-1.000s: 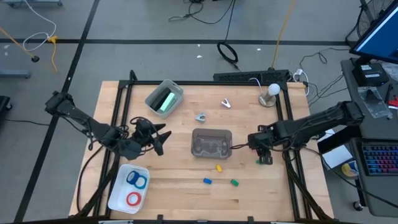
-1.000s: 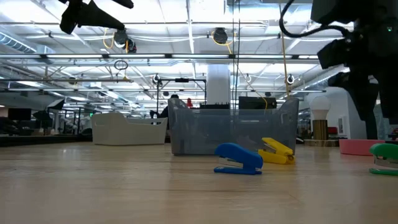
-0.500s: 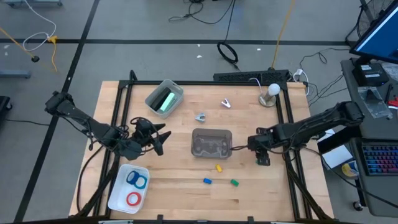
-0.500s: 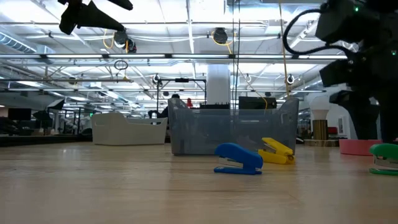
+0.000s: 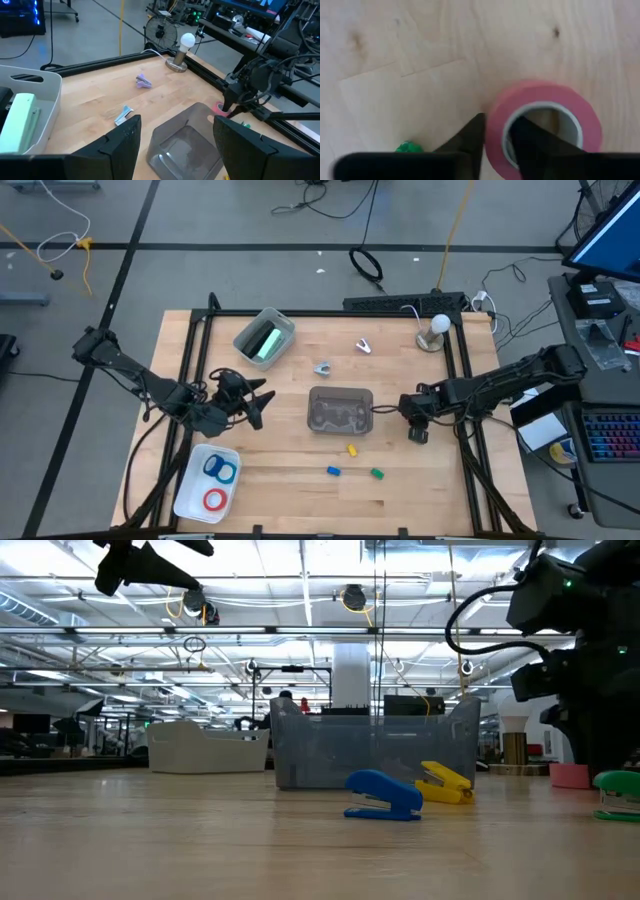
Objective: Pick and place Stapler, Stapler remover, tape
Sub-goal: Put the pink tape into the white bin, then put the top right small green stapler into the gray bin
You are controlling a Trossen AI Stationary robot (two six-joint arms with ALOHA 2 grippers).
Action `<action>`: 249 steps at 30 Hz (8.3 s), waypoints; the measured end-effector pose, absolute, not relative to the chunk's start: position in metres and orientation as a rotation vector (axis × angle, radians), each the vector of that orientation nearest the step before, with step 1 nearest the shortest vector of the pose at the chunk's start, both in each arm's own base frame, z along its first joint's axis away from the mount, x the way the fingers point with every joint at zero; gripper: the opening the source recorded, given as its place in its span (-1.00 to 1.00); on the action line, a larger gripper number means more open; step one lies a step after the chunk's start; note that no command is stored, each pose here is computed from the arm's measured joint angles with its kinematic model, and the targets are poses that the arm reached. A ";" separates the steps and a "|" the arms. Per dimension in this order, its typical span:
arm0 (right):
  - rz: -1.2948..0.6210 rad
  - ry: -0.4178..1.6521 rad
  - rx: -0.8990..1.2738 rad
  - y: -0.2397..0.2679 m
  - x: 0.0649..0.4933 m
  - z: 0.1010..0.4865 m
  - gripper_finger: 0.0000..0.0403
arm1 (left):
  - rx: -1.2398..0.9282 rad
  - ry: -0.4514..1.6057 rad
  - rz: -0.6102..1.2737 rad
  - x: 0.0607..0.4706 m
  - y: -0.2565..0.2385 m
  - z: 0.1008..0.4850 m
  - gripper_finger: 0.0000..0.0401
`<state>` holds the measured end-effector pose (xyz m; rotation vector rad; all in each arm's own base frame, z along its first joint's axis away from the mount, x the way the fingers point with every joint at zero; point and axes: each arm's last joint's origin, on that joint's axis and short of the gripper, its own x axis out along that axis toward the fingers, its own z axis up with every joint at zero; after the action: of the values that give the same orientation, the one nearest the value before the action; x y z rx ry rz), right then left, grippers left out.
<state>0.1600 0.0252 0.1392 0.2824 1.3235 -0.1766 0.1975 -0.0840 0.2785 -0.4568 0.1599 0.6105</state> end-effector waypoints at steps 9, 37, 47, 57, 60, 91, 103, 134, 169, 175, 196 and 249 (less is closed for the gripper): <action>-0.032 1.223 0.372 0.029 0.184 0.179 -0.84 | -0.594 0.130 0.549 0.201 -0.086 0.283 0.23; 0.259 0.002 0.364 0.017 0.278 0.322 -0.84 | -0.803 -0.184 0.188 0.269 -0.066 0.302 0.23; 0.269 -0.045 0.419 0.018 0.301 0.307 -0.84 | -0.831 -0.216 0.128 0.277 -0.057 0.302 0.23; 0.208 -0.064 0.363 0.008 0.320 0.302 -0.84 | -0.831 -0.209 0.145 0.278 -0.053 0.301 0.23; 0.193 -0.077 0.334 0.004 0.324 0.307 -0.84 | -0.831 -0.208 0.146 0.278 -0.053 0.301 0.23; 0.222 0.066 0.280 -0.001 0.348 0.295 -0.42 | -0.785 -0.143 0.173 0.284 -0.020 0.294 -0.69; 0.280 0.488 0.344 -0.004 0.336 0.256 0.15 | -0.795 0.171 0.378 0.276 -0.015 0.262 -0.83; 0.094 0.426 0.200 -0.026 0.293 0.301 0.20 | -1.483 1.464 0.664 0.164 -0.160 0.257 -0.83; 0.095 0.419 0.207 -0.026 0.293 0.302 0.18 | -1.233 1.473 0.890 0.140 -0.213 0.168 -0.83; 0.091 0.420 0.226 -0.026 0.293 0.302 0.18 | -1.225 1.476 0.878 0.140 -0.213 0.166 -0.63; 0.093 0.441 0.229 -0.026 0.292 0.300 0.18 | -1.329 1.502 0.766 0.131 -0.200 0.201 0.29; -0.078 1.480 0.519 0.037 0.137 0.178 0.18 | -0.460 0.347 0.680 0.211 -0.048 0.278 0.29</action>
<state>0.1368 0.0367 0.1778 0.5195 1.4795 -0.0782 0.2111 -0.0484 0.2781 -0.4595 0.3468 0.6801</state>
